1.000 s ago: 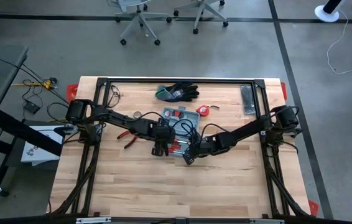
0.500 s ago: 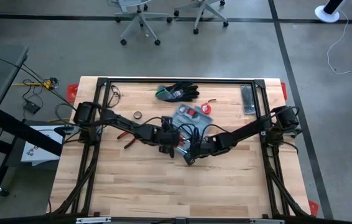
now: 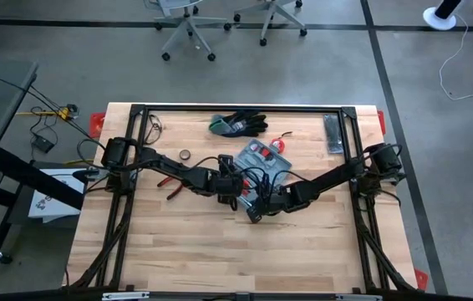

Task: Prefit tool cases
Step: Remove the hammer from the gray tool case

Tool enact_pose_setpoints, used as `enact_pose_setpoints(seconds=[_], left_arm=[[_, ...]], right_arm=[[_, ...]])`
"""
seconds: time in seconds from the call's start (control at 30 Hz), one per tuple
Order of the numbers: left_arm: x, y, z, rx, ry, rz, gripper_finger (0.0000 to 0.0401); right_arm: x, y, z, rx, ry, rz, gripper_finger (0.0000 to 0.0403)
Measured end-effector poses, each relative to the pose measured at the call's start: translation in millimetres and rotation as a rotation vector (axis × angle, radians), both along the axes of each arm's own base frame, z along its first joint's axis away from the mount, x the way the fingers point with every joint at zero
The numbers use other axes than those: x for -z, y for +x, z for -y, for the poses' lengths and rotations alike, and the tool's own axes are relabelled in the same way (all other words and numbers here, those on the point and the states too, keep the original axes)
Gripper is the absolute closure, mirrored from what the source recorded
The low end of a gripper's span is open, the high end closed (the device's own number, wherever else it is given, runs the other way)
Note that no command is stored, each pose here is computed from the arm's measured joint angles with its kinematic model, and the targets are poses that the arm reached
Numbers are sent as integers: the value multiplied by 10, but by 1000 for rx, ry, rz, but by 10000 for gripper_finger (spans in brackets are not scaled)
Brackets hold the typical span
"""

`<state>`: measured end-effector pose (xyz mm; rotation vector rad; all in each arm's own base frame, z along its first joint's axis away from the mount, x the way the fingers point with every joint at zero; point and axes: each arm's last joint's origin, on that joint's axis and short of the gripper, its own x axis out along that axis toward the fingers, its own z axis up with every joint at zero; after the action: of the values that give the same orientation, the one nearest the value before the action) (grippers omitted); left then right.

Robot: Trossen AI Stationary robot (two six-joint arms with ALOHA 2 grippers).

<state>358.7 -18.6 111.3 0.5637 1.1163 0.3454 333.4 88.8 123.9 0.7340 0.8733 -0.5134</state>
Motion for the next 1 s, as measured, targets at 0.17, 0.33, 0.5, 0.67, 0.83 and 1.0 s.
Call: enact_pose_setpoints(seconds=[0.17, 0.33, 0.5, 0.67, 0.83, 1.0], left_arm=[[-101, -62, 36, -28, -99, -46, 217], [-384, -144, 79, 49, -364, -24, 218], [-465, -138, 48, 96, -592, -3, 227], [-420, -166, 7, 67, -550, -4, 233], [-415, -176, 8, 77, -541, -9, 233], [-416, -174, 9, 76, -544, -7, 233]], right_arm=[[-2, -7, -47, 4, 13, 8, 403], [3, -31, -51, 15, 37, -23, 403], [27, -83, -6, 35, 18, -88, 403], [30, -63, 54, 45, 13, -83, 403], [26, -50, 61, 59, 19, -69, 403], [15, -42, 61, 66, 28, -56, 403]])
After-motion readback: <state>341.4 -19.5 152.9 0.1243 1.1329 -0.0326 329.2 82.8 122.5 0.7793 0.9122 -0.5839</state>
